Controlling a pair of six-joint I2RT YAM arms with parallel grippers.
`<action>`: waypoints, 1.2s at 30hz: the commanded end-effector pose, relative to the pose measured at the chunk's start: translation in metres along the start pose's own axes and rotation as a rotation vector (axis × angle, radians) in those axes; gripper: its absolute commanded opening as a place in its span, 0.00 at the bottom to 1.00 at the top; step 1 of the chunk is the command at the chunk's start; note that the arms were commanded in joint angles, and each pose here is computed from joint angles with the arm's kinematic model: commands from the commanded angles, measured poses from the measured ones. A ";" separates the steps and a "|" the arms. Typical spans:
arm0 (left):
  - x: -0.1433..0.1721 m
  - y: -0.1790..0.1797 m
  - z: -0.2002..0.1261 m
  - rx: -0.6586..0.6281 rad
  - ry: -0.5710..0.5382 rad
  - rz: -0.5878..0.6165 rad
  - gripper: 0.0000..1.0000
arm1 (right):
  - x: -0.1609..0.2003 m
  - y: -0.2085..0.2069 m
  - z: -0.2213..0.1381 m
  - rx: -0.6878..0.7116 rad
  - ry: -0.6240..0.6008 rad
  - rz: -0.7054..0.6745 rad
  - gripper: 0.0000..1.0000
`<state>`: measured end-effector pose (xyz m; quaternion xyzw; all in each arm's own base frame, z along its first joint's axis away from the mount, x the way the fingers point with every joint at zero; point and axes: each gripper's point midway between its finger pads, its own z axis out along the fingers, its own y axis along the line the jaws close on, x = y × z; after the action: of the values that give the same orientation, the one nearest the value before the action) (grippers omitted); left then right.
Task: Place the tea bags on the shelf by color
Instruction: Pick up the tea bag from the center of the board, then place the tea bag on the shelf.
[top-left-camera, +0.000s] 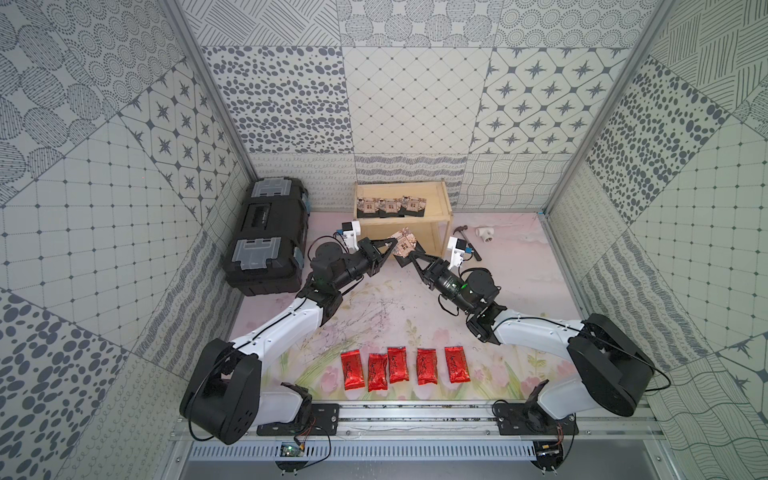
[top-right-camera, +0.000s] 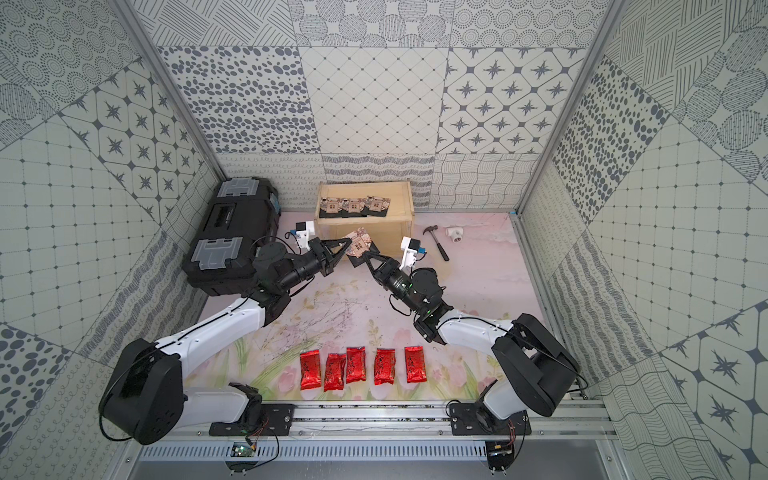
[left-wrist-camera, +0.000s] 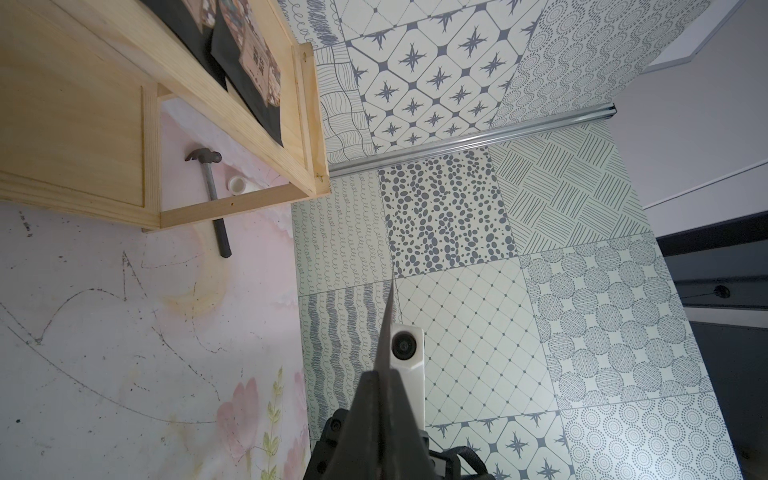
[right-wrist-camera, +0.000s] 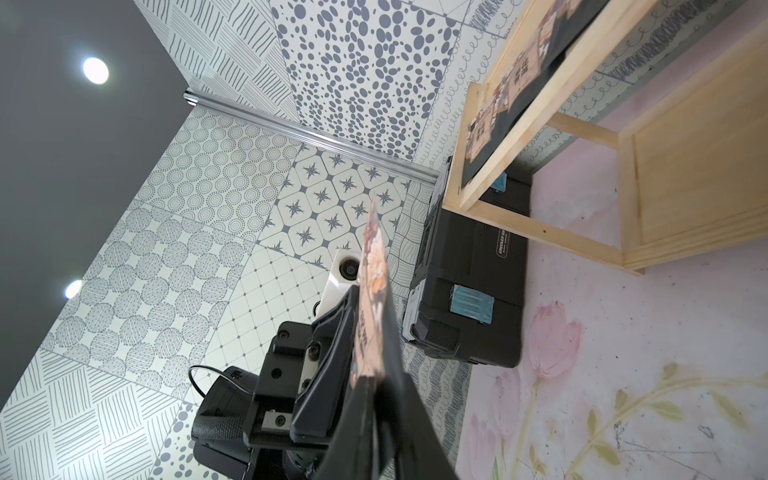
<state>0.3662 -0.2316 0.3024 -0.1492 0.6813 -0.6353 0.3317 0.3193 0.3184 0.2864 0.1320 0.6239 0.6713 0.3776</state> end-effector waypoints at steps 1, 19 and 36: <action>-0.003 -0.013 -0.001 0.054 -0.011 0.045 0.00 | -0.005 0.017 0.000 -0.057 -0.016 -0.014 0.03; 0.012 0.013 -0.033 -0.197 0.049 0.262 0.59 | -0.148 -0.008 -0.008 0.215 -0.439 -0.240 0.00; 0.009 0.033 -0.041 -0.258 0.069 0.270 0.59 | -0.186 -0.049 0.053 0.310 -0.488 -0.229 0.00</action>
<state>0.3435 -0.2020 0.2728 -0.0978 0.7731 -0.5096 0.3648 0.4864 0.2343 0.2981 0.2718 0.6285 0.4781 0.5500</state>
